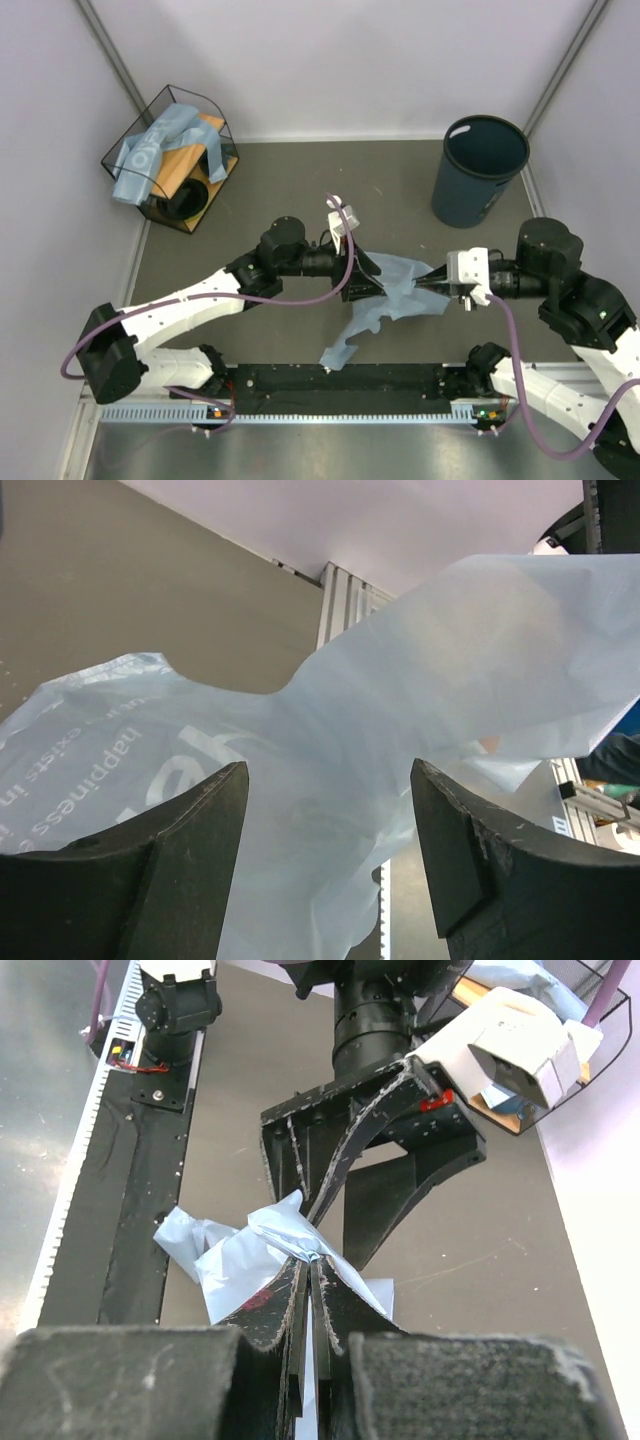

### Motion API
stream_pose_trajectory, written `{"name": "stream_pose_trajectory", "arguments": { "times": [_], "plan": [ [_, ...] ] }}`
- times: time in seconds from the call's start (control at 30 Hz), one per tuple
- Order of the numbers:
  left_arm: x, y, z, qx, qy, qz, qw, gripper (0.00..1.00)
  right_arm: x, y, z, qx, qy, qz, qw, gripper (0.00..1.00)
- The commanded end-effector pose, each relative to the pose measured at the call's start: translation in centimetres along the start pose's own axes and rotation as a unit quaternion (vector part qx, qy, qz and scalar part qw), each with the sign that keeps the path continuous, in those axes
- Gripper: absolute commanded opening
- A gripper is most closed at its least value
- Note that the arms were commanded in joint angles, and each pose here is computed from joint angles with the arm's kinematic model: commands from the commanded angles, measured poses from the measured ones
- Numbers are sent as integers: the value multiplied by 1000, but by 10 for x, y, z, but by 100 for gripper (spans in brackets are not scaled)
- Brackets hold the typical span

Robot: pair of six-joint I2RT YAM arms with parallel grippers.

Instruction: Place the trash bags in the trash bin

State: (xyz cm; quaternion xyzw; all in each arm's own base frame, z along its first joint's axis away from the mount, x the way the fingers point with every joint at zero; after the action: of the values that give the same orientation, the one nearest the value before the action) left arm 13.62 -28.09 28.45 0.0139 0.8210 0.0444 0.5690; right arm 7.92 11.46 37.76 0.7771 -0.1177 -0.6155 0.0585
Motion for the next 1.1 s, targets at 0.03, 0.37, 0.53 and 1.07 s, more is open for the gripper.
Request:
{"name": "stream_pose_trajectory", "arguments": {
  "times": [0.03, 0.37, 0.53, 1.07],
  "plan": [
    [-16, -17, -17, 47, -22, -51, 997, 72, -12, -1, -1, -21, 35, -21, 999, 0],
    [1, -42, -11, 34, 26, -11, 999, 69, -40, 1, -9, -11, 56, -66, 996, 0],
    [25, -44, 10, -23, 30, 28, 999, 54, -58, 8, -12, 17, 60, -85, 994, 0],
    [28, 43, 67, -190, -33, 95, 977, 59, -61, 18, -13, 93, -9, -110, 989, 0]
  ]
}}
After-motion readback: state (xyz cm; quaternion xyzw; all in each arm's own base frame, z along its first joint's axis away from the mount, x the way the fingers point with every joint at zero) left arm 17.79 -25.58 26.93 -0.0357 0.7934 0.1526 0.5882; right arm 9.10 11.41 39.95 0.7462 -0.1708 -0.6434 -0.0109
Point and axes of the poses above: each gripper's point midway between its finger pads, its own y axis back along the fingers, its own z axis along the line the jaws close on, x = y × z, the point moved 9 cm from there along y, back along the fingers, and after that the axes turned 9 degrees about -y, right-handed, at the moved point
